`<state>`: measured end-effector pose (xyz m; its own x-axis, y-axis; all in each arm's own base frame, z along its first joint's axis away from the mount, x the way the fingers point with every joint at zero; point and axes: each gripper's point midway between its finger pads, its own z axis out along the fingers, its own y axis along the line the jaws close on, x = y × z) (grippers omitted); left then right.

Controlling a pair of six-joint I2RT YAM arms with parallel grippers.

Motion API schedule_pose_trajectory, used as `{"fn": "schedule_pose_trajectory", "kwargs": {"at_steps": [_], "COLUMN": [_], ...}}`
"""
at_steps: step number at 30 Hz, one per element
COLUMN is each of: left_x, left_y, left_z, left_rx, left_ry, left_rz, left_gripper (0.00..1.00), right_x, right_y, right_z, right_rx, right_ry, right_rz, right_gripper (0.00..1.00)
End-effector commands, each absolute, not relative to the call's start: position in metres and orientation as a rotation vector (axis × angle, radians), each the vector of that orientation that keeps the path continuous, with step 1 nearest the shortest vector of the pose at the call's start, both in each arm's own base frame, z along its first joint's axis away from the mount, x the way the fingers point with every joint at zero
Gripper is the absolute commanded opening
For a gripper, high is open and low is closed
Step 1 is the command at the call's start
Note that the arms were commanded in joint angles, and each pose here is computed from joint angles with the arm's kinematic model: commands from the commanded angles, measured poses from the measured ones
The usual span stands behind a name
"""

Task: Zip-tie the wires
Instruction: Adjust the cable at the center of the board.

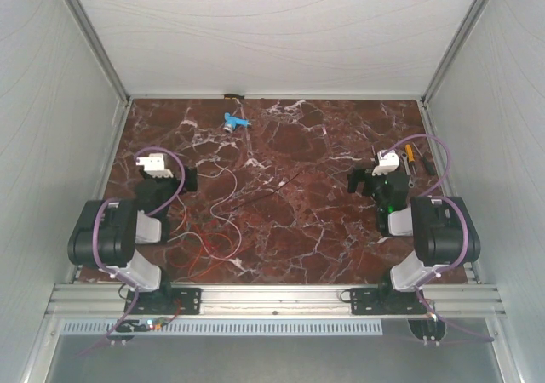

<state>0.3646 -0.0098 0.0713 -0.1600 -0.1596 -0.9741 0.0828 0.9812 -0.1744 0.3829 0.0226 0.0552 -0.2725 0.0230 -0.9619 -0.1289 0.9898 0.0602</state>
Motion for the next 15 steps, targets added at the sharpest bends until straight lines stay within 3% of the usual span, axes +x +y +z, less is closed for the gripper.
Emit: {"fn": "schedule_pose_trajectory", "kwargs": {"at_steps": [1,5,9,12,15], "left_x": [0.375,0.372,0.363,0.352,0.333], "left_y": [0.001,0.003,-0.008,-0.013,-0.015], "left_z": [0.107,0.124,0.139,0.154,0.154], "left_rx": [-0.118,-0.208,-0.299,-0.467,-0.821], "left_ry": [1.613,1.657,1.66,1.651,1.679], "left_rz": [-0.157,-0.122,-0.199,-0.328,-0.491], "left_gripper": [1.0,1.0,1.0,1.0,1.0], "right_x": [0.392,0.385,0.382,0.371,0.351], "right_y": [0.016,0.035,0.054,0.062,0.058], "right_z": [0.08,0.118,0.194,0.237,0.234], "right_rx": [-0.056,-0.109,-0.028,0.187,0.476], "right_ry": [1.759,1.775,1.766,1.79,1.902], "right_rz": [0.078,-0.008,0.109,0.281,0.425], "right_gripper": [0.98,0.98,0.98,0.98,0.98]}}
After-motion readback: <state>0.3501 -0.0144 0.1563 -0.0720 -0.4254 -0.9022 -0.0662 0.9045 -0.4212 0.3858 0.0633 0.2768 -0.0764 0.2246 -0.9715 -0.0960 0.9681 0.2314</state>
